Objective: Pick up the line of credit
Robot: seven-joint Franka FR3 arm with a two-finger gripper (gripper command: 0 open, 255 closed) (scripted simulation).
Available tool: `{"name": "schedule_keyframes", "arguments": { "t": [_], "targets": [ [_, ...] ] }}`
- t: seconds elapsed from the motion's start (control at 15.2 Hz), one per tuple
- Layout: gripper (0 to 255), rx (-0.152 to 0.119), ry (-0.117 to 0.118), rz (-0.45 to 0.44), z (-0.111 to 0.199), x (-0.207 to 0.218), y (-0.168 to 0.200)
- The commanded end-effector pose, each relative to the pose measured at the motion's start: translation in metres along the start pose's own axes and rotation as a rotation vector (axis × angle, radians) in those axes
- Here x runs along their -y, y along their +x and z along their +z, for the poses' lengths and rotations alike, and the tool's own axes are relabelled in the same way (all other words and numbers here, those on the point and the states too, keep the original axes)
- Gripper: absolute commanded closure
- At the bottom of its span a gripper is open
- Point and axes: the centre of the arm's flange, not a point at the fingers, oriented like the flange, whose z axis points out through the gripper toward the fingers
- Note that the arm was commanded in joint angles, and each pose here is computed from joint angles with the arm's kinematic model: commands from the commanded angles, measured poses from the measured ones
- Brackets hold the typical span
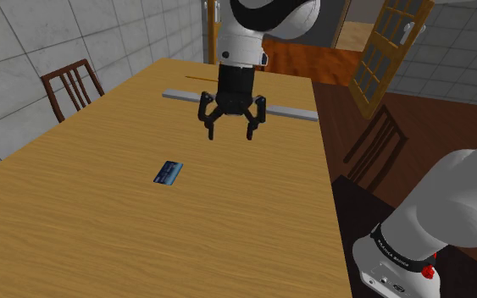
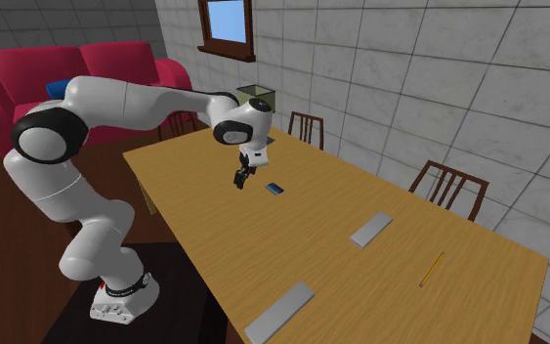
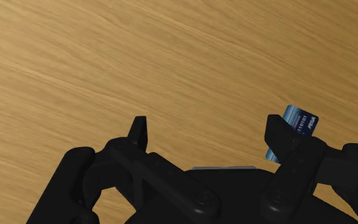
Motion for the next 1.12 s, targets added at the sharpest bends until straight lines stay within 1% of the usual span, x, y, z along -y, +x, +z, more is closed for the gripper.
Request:
{"name": "schedule_keyframes", "arguments": {
  "t": [0.0,0.79,0.86,1.06],
  "targets": [
    [0,0.039,0.010,0.058,0.014,0.020,0.010],
    [0,0.260,0.069,0.381,0.096,0.137,0.081],
    [0,0.272,0.072,0.398,0.100,0.143,0.085],
    [0,0.272,0.072,0.398,0.115,0.141,0.089]
  ]
}}
